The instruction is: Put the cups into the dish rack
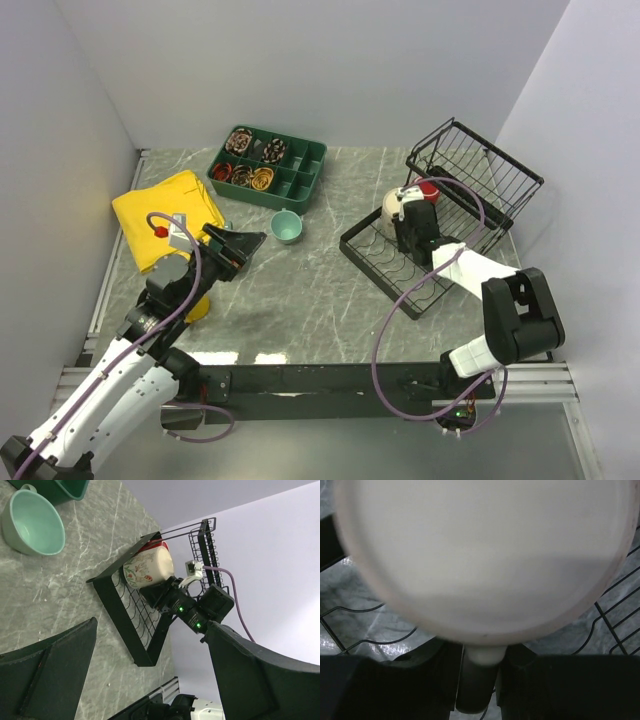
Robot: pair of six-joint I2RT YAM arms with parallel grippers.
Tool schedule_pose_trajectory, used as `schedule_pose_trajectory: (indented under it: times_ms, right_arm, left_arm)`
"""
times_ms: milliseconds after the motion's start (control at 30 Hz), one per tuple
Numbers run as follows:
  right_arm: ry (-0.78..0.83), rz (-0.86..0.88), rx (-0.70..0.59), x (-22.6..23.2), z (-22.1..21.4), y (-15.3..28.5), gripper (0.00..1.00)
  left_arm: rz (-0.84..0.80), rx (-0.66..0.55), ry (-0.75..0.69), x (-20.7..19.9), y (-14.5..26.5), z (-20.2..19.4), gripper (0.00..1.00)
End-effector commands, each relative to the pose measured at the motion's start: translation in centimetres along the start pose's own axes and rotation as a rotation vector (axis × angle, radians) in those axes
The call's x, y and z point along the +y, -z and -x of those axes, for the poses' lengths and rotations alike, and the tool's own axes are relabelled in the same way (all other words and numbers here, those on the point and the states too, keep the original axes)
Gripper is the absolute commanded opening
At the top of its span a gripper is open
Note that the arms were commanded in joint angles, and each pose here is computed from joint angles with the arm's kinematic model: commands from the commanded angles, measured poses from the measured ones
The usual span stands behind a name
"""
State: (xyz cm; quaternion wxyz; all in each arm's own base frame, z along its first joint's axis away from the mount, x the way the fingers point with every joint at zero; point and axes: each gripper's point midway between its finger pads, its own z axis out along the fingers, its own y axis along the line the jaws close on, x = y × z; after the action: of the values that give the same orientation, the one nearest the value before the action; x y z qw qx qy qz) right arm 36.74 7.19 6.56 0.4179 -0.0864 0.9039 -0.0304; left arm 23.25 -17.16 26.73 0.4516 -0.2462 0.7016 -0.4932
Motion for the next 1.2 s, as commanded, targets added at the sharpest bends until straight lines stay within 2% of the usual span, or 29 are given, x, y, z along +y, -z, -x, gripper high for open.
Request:
schedule_pose_trajectory:
  times_ms: [0, 167, 267, 467, 800, 1000, 1100, 1167]
  right_arm:
    - [-0.058, 0.004, -0.238, 0.2, 7.9, 0.7, 0.4]
    - [-0.058, 0.052, -0.249, 0.9, 8.2, 1.4, 0.53]
    - [-0.052, 0.098, -0.257, 1.4, 8.4, 2.3, 0.56]
    - [-0.029, 0.225, -0.226, 3.5, 7.8, 3.4, 0.56]
    - [-0.027, 0.276, -0.167, 4.6, 7.9, 2.5, 0.56]
    - [0.038, 0.263, -0.199, 3.8, 8.2, 4.1, 0.56]
    - [0.091, 0.269, -0.267, 3.4, 9.2, 6.5, 0.57]
    - [0.131, 0.302, -0.267, 3.7, 9.0, 7.6, 0.57]
  left_arm:
    - [-0.008, -0.021, -0.001, -0.2, 0.1, 0.5, 0.96]
    - [-0.009, -0.017, 0.002, -0.2, 0.0, 0.4, 0.96]
    - [-0.012, -0.02, 0.002, -0.3, 0.1, 0.5, 0.96]
    - [-0.013, -0.017, -0.002, -0.4, 0.0, 0.5, 0.96]
    - [-0.011, -0.014, -0.007, -0.5, 0.0, 0.4, 0.96]
    - [0.017, 0.01, -0.048, 0.6, -0.3, -0.1, 0.96]
    - [0.045, 0.037, -0.083, 1.4, -0.9, -0.7, 0.96]
    - [0.07, 0.067, -0.108, 1.9, -1.4, -1.1, 0.96]
